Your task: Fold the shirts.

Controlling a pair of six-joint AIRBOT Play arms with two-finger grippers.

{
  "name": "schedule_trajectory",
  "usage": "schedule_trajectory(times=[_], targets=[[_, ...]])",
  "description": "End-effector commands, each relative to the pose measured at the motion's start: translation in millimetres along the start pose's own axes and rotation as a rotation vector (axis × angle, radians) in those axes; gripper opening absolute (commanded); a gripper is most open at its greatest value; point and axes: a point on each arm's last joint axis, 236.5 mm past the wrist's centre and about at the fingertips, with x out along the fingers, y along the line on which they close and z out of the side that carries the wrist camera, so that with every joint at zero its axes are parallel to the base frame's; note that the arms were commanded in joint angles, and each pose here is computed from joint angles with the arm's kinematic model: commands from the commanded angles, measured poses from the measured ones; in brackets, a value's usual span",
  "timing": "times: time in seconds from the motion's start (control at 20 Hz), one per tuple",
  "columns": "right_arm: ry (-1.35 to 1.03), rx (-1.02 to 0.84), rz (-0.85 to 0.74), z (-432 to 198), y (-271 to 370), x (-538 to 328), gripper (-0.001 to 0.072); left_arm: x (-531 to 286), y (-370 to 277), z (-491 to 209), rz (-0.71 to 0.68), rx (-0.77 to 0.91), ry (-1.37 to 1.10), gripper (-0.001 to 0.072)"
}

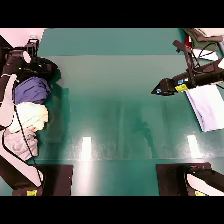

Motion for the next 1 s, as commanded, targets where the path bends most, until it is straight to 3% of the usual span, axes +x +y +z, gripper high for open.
schedule_trajectory(times=[0.0, 0.15, 0.35, 0.5, 0.6, 0.75, 0.95], targets=[[-0.021, -0.003, 0.000, 4, 1, -1, 0.0022, -14, -13, -3, -0.064, -0.047, 0.055, 0.0025], [-0.203, -0.035, -0.023, 38, 6, -20, 0.0023, -75, -39, 48, -0.200, -0.092, -0.024, 0.0025], [-0.540, -0.064, -0.074, 83, 13, -91, 0.0023, -261, -123, 125, -0.560, 0.022, -0.390, 0.0024], [-0.712, -0.064, -0.116, 97, 11, -140, 0.0022, -403, -191, 108, -0.802, 0.171, -0.526, 0.0025], [-0.755, -0.060, -0.137, 95, 8, -158, 0.0023, -464, -223, 83, -0.886, 0.262, -0.559, 0.0025], [-0.771, -0.067, -0.146, 88, 12, -169, 0.0022, -500, -266, 39, -0.984, 0.354, -0.522, 0.0025], [-0.779, -0.085, -0.141, 81, 21, -177, 0.0022, -435, -317, -29, -1.041, 0.430, -0.219, 0.0025]])
